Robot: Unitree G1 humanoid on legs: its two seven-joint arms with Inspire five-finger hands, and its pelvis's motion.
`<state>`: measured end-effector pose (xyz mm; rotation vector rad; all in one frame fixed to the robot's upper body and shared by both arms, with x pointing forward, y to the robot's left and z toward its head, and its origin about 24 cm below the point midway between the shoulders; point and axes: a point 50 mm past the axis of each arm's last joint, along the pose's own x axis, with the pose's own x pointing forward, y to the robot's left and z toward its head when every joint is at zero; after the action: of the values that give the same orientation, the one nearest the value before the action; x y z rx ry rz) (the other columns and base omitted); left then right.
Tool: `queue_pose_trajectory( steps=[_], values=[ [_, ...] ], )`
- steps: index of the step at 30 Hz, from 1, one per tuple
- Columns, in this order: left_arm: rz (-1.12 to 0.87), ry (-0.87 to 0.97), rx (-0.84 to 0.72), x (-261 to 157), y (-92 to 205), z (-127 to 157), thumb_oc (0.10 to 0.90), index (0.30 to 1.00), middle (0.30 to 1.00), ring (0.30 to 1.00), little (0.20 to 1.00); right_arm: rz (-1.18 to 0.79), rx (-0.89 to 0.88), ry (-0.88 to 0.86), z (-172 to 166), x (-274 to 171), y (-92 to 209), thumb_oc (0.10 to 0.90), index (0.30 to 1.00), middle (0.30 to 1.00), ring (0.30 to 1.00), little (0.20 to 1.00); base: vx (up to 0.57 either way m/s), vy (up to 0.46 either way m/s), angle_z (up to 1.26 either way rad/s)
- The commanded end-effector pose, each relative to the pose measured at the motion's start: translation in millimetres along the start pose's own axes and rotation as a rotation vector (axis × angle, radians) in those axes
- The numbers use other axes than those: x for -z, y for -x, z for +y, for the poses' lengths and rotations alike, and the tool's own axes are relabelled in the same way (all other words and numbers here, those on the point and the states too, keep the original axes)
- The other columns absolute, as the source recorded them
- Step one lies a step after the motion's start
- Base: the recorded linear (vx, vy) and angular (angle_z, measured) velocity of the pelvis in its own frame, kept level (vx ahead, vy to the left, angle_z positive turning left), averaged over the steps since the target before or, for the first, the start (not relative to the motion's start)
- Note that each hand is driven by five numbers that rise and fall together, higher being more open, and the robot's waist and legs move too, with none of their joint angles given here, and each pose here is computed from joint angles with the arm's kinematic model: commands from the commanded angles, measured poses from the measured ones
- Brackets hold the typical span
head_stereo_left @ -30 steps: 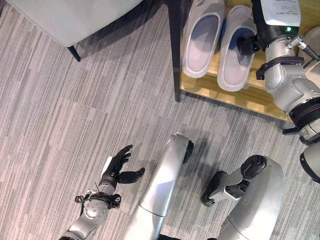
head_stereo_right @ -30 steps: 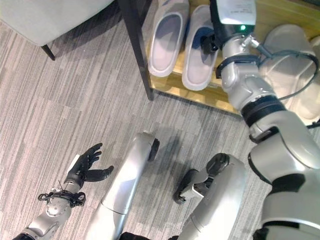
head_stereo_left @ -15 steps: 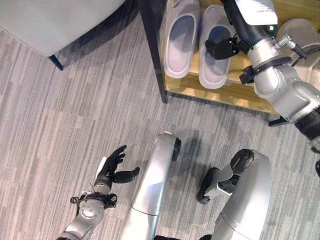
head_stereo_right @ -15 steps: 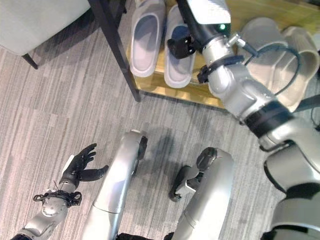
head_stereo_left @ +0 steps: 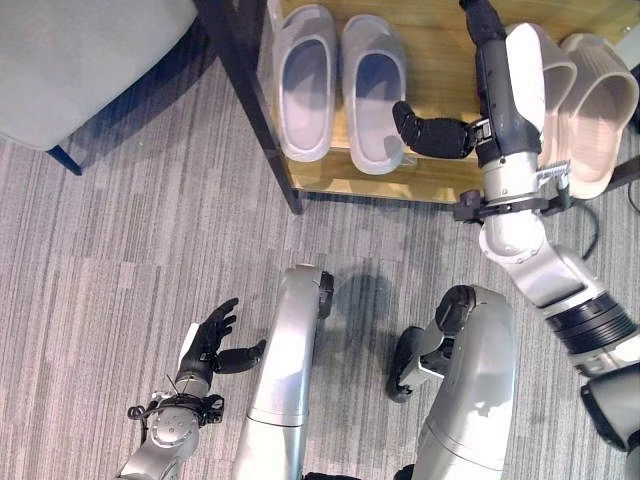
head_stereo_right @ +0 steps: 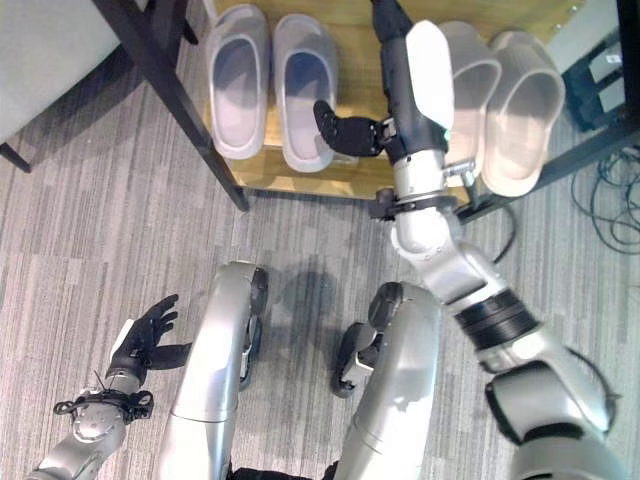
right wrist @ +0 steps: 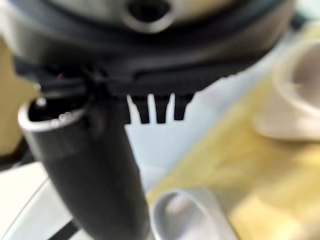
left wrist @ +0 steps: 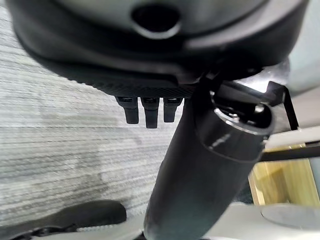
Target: Arrange the slippers neatly on the shoe rack.
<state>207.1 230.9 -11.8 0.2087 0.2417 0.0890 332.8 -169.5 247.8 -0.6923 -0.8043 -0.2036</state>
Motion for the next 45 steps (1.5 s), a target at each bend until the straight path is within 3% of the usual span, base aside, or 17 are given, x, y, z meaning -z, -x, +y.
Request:
queue_pose_trajectory(
  steps=[1, 15, 29, 38, 45],
  values=[
    [-0.097, 0.038, 0.063, -14.3, 9.7, -19.5, 0.800, 0.900, 0.900, 0.900, 0.900, -0.130, 0.145, -0.215, -17.2, -35.2, -21.0, 0.800, 0.900, 0.900, 0.900, 0.900, -0.03, 0.018, -0.05],
    [-0.102, 0.005, 0.083, -15.2, 1.4, -29.0, 0.800, 0.900, 0.900, 0.900, 0.900, 0.027, 0.049, -0.457, 28.4, -29.2, -29.3, 0.800, 0.900, 0.900, 0.900, 0.900, -0.01, 0.002, -0.03],
    [-0.141, -0.057, 0.110, -21.8, -4.8, -30.0, 0.800, 0.900, 0.900, 0.900, 0.900, -0.030, -0.095, -0.480, 65.6, -62.8, -48.0, 0.800, 0.900, 0.900, 0.900, 0.900, 0.00, 0.000, 0.00],
    [-0.132, -0.067, 0.104, -18.5, -3.4, -28.4, 0.800, 0.900, 0.900, 0.900, 0.900, -0.074, -0.068, -0.401, 55.8, -63.2, -51.2, 0.800, 0.900, 0.900, 0.900, 0.900, 0.00, 0.000, 0.00],
    [-0.119, -0.052, 0.078, -14.7, 0.0, -26.1, 0.800, 0.900, 0.900, 0.900, 0.900, -0.261, 0.037, -0.187, 13.8, -73.6, -46.4, 0.800, 0.900, 0.900, 0.900, 0.900, 0.00, 0.000, 0.00]
  ],
)
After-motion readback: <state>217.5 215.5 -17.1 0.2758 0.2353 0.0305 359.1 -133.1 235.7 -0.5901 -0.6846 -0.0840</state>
